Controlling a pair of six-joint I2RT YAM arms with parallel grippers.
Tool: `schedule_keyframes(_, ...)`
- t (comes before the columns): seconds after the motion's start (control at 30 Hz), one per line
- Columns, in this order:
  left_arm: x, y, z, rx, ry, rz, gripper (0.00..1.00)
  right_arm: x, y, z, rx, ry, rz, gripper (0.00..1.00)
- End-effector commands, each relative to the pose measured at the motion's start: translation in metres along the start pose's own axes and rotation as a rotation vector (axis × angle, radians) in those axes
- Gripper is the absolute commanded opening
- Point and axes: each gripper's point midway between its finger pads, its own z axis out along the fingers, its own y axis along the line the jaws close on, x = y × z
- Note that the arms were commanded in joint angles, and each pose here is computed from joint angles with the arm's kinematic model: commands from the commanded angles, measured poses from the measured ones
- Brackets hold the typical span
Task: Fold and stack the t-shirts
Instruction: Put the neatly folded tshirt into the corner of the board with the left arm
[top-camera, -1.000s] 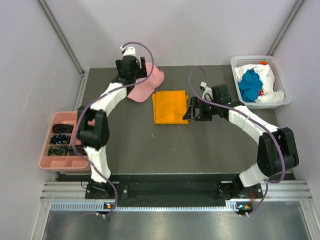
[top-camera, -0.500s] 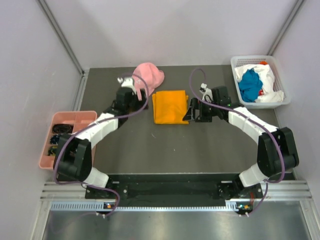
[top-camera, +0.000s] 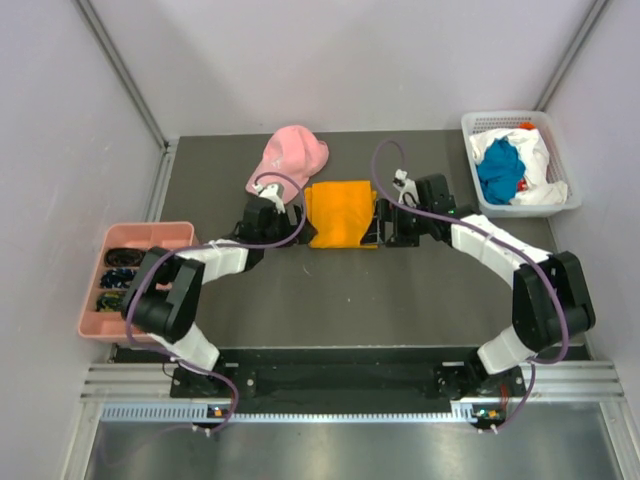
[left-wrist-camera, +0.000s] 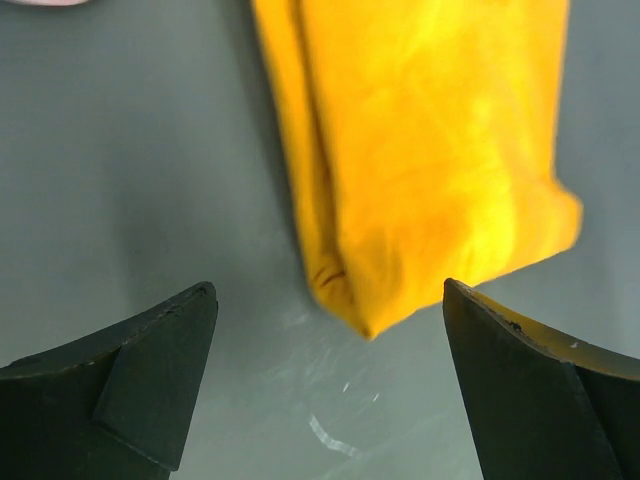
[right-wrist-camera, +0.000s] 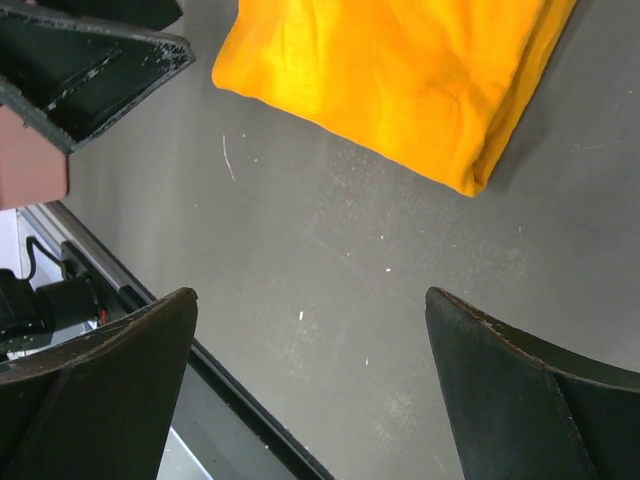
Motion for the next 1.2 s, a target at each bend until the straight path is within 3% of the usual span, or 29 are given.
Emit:
schedule_keyframes(0.0,-0.016,-0.007,0.018,0.210,-0.064,-0.146,0.99,-0.005,0.001,0.006,0.000,-0.015,-0.017,0.96)
schedule_keyframes(0.17,-0.040,0.014,0.030,0.284,-0.125,-0.226,0.99,-0.006,0.000,0.007,0.005,-0.010,-0.024,0.96)
schedule_keyframes(0.37,-0.048,0.020,0.053,0.316,-0.101,-0.254,0.99,-0.008,-0.002,0.009,0.015,-0.003,-0.029,0.96)
schedule_keyframes(1.17,0.014,-0.005,0.096,0.379,0.087,-0.250,0.96,-0.067,-0.016,0.041,0.113,-0.076,0.042,0.97)
